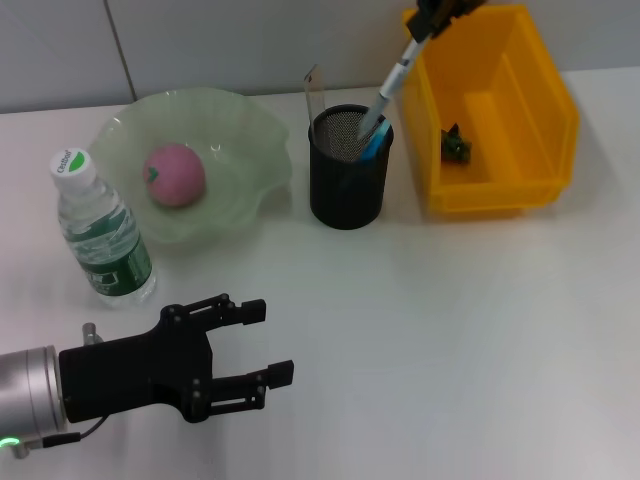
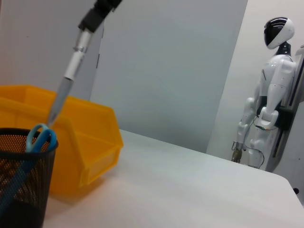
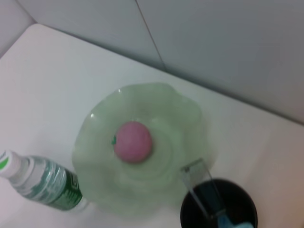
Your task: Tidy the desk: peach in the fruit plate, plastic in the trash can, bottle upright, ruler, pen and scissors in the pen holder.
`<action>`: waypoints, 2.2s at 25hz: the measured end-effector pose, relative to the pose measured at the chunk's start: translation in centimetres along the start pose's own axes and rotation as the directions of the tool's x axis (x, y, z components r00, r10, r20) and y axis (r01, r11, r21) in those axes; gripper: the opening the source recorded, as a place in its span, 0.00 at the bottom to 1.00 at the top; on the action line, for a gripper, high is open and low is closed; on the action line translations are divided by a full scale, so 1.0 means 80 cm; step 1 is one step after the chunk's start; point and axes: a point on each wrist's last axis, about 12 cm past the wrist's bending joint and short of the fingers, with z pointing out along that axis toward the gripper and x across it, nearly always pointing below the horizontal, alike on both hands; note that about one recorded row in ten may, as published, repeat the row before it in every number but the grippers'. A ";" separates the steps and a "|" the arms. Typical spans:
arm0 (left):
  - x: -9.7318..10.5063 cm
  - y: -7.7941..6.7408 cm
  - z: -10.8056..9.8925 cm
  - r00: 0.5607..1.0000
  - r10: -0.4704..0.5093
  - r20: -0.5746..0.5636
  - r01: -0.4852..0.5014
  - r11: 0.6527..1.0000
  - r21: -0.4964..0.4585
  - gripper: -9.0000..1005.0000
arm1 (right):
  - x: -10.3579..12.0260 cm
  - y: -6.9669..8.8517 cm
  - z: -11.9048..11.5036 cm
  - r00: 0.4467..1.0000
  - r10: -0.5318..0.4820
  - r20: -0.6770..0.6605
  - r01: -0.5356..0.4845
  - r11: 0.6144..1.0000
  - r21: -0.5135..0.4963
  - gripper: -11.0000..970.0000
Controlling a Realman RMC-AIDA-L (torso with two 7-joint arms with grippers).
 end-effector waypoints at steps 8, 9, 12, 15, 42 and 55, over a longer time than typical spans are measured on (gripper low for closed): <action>0.000 0.001 -0.002 1.000 -0.008 0.010 0.008 1.000 -0.006 0.80 | -0.013 0.018 0.028 0.998 -0.052 -0.036 0.054 0.997 0.055 0.26; 0.000 0.001 -0.003 1.000 -0.008 0.012 0.008 1.000 -0.008 0.80 | -0.014 0.020 0.032 0.997 -0.057 -0.043 0.059 0.996 0.061 0.26; 0.000 0.002 -0.003 1.000 -0.009 0.016 0.009 1.000 -0.013 0.80 | -0.016 0.023 0.046 0.996 -0.072 -0.059 0.077 0.993 0.088 0.27; -0.001 0.002 -0.004 1.000 -0.009 0.021 0.010 1.000 -0.014 0.80 | -0.017 0.026 0.062 0.994 -0.085 -0.067 0.092 0.989 0.113 0.27; -0.003 0.000 -0.007 0.999 -0.012 0.038 0.012 1.000 -0.005 0.80 | -0.010 0.055 0.126 0.979 -0.159 -0.125 0.178 0.971 0.159 0.36; -0.007 0.000 -0.015 0.995 -0.041 0.087 0.043 0.999 -0.012 0.80 | 0.027 0.062 0.095 0.936 -0.303 0.181 0.283 0.951 0.126 0.68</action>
